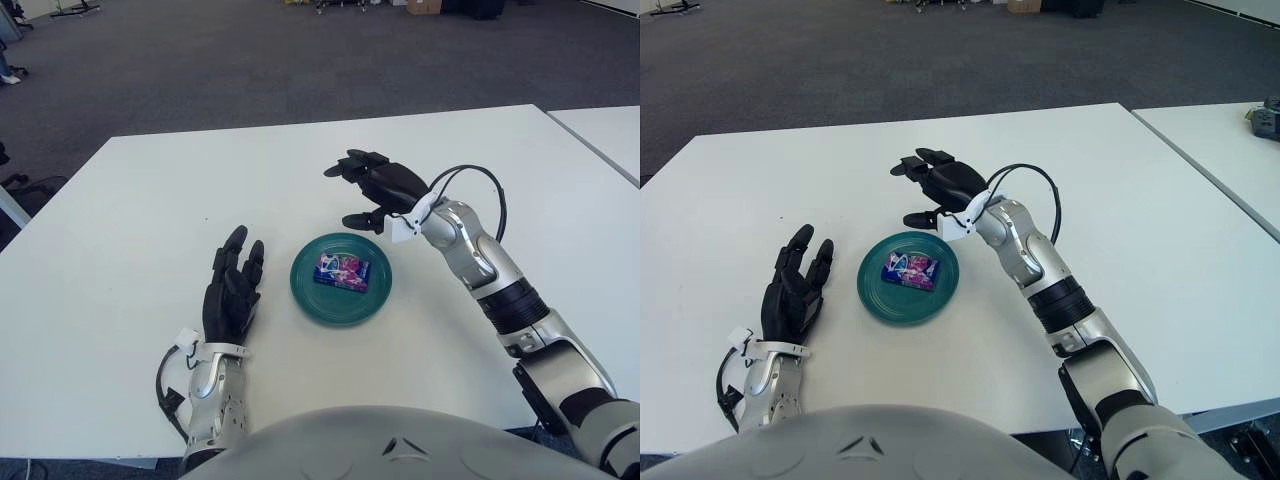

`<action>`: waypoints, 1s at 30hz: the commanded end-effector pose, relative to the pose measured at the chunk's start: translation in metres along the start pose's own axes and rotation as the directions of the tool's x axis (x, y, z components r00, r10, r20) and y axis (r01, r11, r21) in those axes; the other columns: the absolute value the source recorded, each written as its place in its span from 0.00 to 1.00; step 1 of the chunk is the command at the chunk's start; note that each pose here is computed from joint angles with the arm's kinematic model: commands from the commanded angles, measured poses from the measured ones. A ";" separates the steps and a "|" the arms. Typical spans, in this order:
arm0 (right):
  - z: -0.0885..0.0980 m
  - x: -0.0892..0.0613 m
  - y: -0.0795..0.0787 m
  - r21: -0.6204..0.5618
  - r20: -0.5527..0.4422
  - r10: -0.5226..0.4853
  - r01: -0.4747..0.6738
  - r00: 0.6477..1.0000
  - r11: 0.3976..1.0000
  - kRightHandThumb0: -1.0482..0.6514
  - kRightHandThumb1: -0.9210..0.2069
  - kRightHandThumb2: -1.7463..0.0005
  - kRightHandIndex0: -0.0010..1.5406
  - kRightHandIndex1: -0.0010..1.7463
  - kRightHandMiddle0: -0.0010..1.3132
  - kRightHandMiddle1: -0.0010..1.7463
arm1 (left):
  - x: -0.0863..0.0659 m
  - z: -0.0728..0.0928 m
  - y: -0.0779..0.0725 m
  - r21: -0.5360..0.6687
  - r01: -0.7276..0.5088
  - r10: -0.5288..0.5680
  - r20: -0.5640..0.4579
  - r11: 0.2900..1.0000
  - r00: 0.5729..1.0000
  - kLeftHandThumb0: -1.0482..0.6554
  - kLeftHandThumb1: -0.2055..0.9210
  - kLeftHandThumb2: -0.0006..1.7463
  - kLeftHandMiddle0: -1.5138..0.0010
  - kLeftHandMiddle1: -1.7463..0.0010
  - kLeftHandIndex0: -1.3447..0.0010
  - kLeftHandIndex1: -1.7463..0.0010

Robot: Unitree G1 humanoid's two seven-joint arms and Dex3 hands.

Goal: Put the gum into the plate.

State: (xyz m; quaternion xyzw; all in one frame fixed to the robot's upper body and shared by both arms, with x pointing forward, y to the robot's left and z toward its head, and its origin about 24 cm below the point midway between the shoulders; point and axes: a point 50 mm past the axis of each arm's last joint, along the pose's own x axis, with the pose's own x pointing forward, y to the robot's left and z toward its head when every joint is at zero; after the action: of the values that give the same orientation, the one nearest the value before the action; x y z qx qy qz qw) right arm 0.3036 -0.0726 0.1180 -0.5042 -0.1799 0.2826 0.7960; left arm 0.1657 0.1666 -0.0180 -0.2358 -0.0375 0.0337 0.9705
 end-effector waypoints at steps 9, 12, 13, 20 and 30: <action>-0.046 -0.012 0.021 0.434 -0.246 -0.141 0.239 0.959 0.868 0.00 0.00 0.48 0.00 0.00 0.00 0.00 | -0.012 -0.018 0.010 -0.004 -0.047 0.047 -0.092 0.999 0.995 0.01 1.00 0.47 0.85 1.00 1.00 0.64; -0.060 -0.012 0.032 0.511 -0.302 -0.152 0.294 0.941 0.808 0.00 0.00 0.46 0.00 0.00 0.00 0.00 | -0.009 -0.015 0.012 0.013 -0.037 0.038 -0.066 0.999 0.997 0.01 1.00 0.46 0.86 1.00 1.00 0.63; -0.062 -0.012 0.034 0.528 -0.313 -0.155 0.308 0.937 0.792 0.00 0.00 0.47 0.00 0.00 0.00 0.00 | -0.008 -0.013 0.012 0.021 -0.033 0.034 -0.057 0.999 0.998 0.01 1.00 0.47 0.87 1.00 1.00 0.64; -0.069 -0.030 0.048 0.618 -0.372 -0.181 0.389 0.910 0.683 0.01 0.00 0.47 0.00 0.00 0.00 0.00 | -0.001 -0.009 0.011 0.071 -0.003 0.005 -0.024 0.997 1.000 0.02 1.00 0.48 0.89 1.00 1.00 0.66; -0.091 -0.054 0.070 0.684 -0.501 -0.212 0.534 0.839 0.498 0.03 0.00 0.46 0.00 0.00 0.00 0.00 | 0.017 -0.002 0.009 0.119 0.006 -0.007 0.004 0.993 1.000 0.04 1.00 0.49 0.91 1.00 1.00 0.72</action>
State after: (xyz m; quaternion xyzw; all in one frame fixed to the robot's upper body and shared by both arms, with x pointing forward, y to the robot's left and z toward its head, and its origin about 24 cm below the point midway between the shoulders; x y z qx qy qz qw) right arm 0.2990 -0.1357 0.0262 -0.1122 0.0011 0.0975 0.9889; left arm 0.1818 0.1712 -0.0137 -0.1851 -0.0610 0.0150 0.9807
